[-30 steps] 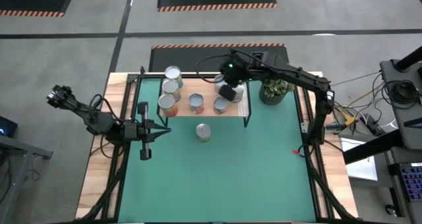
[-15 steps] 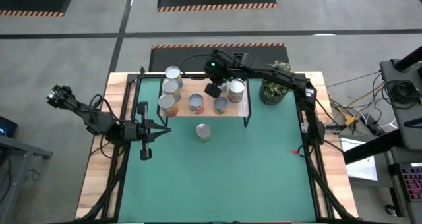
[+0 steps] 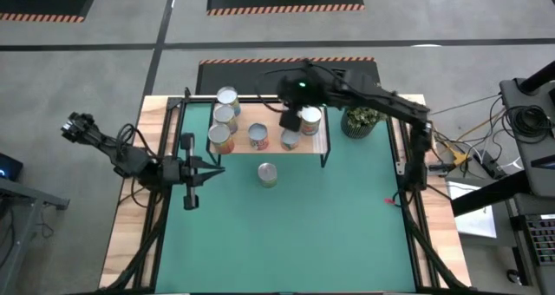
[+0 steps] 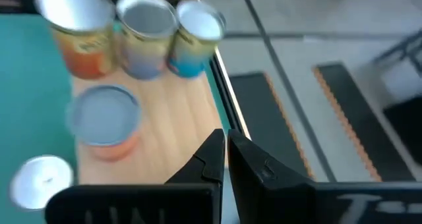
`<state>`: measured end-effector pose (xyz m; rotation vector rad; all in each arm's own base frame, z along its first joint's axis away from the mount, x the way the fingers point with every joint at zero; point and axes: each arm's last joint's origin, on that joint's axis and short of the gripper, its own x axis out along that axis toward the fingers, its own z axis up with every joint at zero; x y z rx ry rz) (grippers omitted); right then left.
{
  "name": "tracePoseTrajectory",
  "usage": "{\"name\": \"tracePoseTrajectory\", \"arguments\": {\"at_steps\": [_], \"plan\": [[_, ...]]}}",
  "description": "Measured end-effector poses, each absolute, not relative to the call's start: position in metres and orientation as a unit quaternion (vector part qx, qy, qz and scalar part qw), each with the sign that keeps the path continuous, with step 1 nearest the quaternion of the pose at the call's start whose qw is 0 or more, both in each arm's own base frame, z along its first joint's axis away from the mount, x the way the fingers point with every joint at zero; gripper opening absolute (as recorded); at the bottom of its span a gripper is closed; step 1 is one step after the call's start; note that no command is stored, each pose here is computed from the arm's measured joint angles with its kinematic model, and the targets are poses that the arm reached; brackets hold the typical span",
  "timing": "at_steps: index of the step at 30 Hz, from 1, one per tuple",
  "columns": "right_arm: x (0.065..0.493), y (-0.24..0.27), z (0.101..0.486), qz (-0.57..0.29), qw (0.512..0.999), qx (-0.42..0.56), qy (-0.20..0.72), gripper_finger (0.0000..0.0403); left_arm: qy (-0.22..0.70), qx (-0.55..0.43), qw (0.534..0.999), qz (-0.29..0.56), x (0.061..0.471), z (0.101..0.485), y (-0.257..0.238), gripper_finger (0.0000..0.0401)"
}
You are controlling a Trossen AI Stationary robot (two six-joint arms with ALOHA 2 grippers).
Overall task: Pick and place cans onto a shelf
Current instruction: Adjust the canned goods on the shelf
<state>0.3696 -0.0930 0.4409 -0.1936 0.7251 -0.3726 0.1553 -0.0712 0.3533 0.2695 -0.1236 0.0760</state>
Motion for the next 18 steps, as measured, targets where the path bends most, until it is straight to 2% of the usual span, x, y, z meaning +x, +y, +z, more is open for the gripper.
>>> {"name": "tracePoseTrajectory", "arguments": {"at_steps": [7,18], "plan": [[0.338,-0.036,0.444,-0.118,0.941,-0.131,0.290,0.0009,-0.032,0.136,0.986,0.094,0.186,0.361,-0.065,0.0000],[0.278,0.018,0.385,-0.043,0.961,-0.162,0.218,0.0009,0.170,0.169,0.965,0.104,0.265,0.401,-0.032,0.0000]]}}
